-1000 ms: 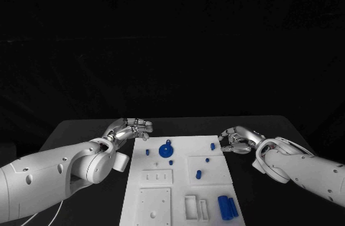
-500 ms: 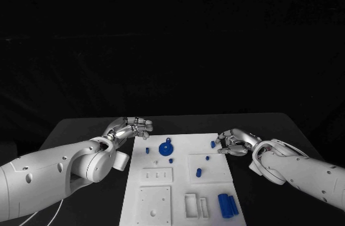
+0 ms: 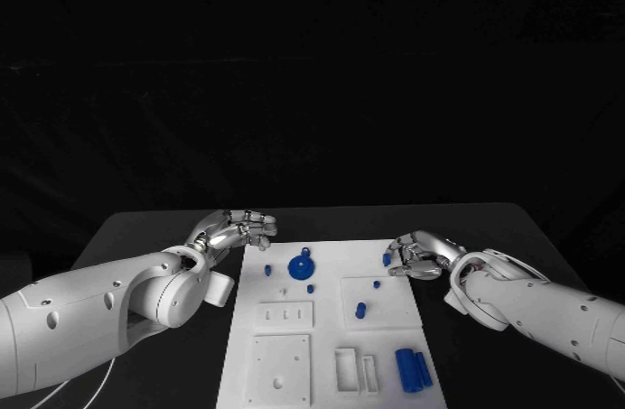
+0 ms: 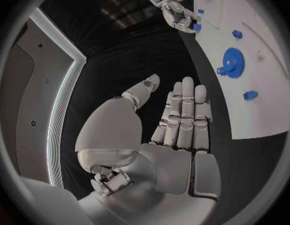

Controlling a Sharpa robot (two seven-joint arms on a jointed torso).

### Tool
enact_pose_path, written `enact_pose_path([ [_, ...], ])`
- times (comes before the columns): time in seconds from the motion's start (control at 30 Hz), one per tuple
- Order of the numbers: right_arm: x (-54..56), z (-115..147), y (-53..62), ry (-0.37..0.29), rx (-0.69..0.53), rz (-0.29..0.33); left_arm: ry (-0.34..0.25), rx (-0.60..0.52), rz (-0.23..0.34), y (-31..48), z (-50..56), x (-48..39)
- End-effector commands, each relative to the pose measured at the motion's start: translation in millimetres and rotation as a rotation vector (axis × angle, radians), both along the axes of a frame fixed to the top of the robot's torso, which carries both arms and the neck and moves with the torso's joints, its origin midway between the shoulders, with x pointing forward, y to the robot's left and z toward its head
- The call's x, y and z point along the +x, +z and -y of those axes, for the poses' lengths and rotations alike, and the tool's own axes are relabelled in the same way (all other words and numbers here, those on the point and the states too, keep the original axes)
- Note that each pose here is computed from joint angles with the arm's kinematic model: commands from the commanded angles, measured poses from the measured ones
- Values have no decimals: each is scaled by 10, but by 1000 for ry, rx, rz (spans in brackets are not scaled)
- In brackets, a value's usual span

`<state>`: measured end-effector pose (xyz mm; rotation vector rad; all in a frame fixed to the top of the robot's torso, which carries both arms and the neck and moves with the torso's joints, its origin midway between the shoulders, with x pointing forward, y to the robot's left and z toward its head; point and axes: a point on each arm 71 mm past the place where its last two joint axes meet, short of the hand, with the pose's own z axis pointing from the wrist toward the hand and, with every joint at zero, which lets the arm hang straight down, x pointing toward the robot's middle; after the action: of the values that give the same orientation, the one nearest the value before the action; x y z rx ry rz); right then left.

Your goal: Assemble the parts on the task board

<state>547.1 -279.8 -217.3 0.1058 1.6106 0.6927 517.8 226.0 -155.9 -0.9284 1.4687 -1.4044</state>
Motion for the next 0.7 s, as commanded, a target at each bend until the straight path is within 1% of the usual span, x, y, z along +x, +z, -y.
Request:
enact_pose_path([
  [0.03, -1, 4, -20, 5, -3, -21, -18, -7, 10, 12, 12, -6],
  [0.37, -2, -70, -23, 22, 2, -27, -14, -5, 9, 9, -4, 5],
  [0.7, 2, -80, -26, 18, 1, -29, -17, -5, 7, 9, 6, 5],
])
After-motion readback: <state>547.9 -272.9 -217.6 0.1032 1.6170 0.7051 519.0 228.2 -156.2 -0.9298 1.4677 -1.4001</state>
